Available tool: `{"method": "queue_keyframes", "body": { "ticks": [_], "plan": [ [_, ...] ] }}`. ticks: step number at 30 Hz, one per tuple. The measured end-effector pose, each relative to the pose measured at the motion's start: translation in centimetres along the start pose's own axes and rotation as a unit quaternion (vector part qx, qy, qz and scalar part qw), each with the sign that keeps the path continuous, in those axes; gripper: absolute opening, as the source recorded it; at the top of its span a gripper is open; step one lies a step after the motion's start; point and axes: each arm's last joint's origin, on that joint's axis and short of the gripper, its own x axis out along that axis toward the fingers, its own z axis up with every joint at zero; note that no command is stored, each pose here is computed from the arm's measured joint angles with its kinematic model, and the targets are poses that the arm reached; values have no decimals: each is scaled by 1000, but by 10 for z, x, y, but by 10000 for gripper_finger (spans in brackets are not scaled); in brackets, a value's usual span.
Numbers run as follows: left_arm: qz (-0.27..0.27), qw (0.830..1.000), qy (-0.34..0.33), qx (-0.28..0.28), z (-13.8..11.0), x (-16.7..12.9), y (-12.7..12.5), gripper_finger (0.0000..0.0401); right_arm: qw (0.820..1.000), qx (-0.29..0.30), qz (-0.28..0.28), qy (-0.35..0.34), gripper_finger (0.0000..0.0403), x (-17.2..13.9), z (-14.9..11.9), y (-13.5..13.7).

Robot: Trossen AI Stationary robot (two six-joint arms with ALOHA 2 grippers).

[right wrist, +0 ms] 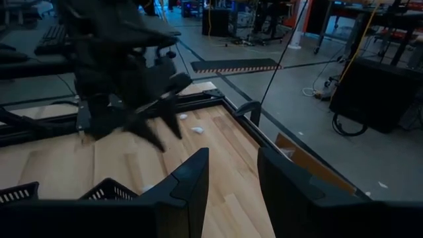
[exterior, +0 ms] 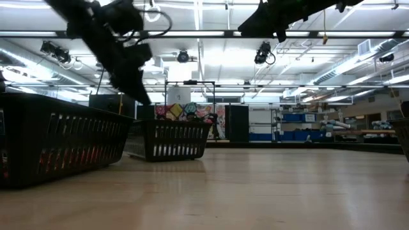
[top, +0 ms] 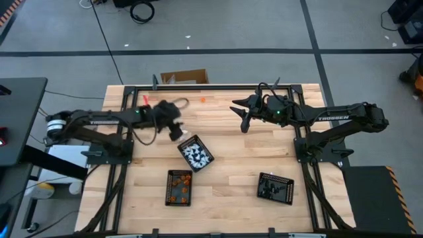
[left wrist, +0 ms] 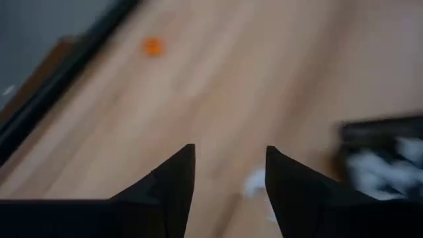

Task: Sort Halloween decoration
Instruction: Put the white ghost toy into the middle black basket

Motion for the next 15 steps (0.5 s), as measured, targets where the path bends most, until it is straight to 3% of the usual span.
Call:
{"method": "queue_keyframes", "body": {
  "ticks": [7, 11, 15],
  "plan": [
    [113, 983, -33, -142, -48, 10, 60, 172, 1000, -5, 0, -7, 135, 0, 1, 0],
    [161, 964, -35, -209, -72, 18, 84, 171, 1000, -6, 0, -13, 135, 0, 3, 0],
    [190, 951, -30, -241, -85, 21, 97, 171, 1000, -3, 9, -15, 135, 0, 3, 1]
  ]
}}
